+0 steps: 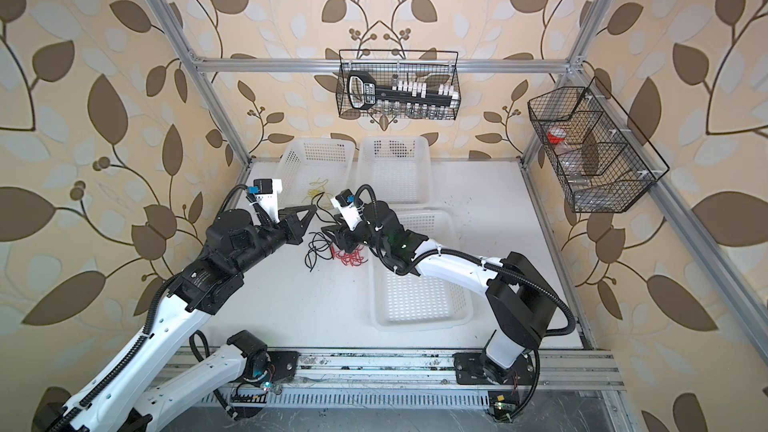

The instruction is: Untangle the cables

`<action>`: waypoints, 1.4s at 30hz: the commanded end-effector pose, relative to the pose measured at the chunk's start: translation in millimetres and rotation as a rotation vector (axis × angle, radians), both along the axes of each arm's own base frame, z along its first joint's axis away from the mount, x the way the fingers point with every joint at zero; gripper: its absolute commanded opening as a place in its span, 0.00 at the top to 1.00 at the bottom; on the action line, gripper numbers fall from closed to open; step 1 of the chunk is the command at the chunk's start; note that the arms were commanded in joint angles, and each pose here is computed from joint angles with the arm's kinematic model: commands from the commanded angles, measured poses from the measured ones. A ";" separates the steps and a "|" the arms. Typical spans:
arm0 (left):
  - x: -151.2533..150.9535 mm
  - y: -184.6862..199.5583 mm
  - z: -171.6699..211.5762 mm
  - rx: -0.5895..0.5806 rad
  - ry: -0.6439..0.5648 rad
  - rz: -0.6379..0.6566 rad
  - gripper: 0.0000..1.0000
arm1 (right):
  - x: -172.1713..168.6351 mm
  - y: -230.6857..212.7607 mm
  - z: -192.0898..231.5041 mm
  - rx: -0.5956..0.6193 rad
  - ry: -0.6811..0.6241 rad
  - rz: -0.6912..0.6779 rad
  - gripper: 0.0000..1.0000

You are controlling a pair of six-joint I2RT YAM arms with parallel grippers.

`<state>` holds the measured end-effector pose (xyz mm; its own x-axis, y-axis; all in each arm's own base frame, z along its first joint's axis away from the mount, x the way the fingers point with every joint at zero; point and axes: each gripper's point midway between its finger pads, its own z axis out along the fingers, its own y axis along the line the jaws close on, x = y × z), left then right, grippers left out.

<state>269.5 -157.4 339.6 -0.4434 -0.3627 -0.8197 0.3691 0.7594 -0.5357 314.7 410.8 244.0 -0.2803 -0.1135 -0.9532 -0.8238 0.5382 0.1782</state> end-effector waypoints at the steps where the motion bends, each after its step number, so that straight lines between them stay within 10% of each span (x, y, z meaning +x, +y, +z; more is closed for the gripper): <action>1: -0.2 -0.8 8.7 -0.029 -0.034 -0.003 1.00 | 5.7 4.9 19.5 0.027 -0.052 -0.003 0.68; 8: 4.9 8.4 -4.9 0.001 -0.010 0.056 0.93 | 7.3 -11.0 25.8 0.004 -0.071 -0.060 1.00; 17: 8.4 19.7 -28.7 0.043 0.037 0.122 0.02 | 16.8 -48.8 61.1 0.036 -0.128 -0.172 1.00; 42: 3.5 2.8 -151.9 0.090 0.305 0.046 0.08 | 6.2 -81.2 111.3 0.043 -0.201 -0.193 1.00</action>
<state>268.9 -142.1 175.2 -0.6730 -0.2939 -0.6788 0.1171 0.8638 -0.4900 324.8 333.8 333.7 -0.1423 -0.0389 -0.9891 -0.7223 0.6873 0.0769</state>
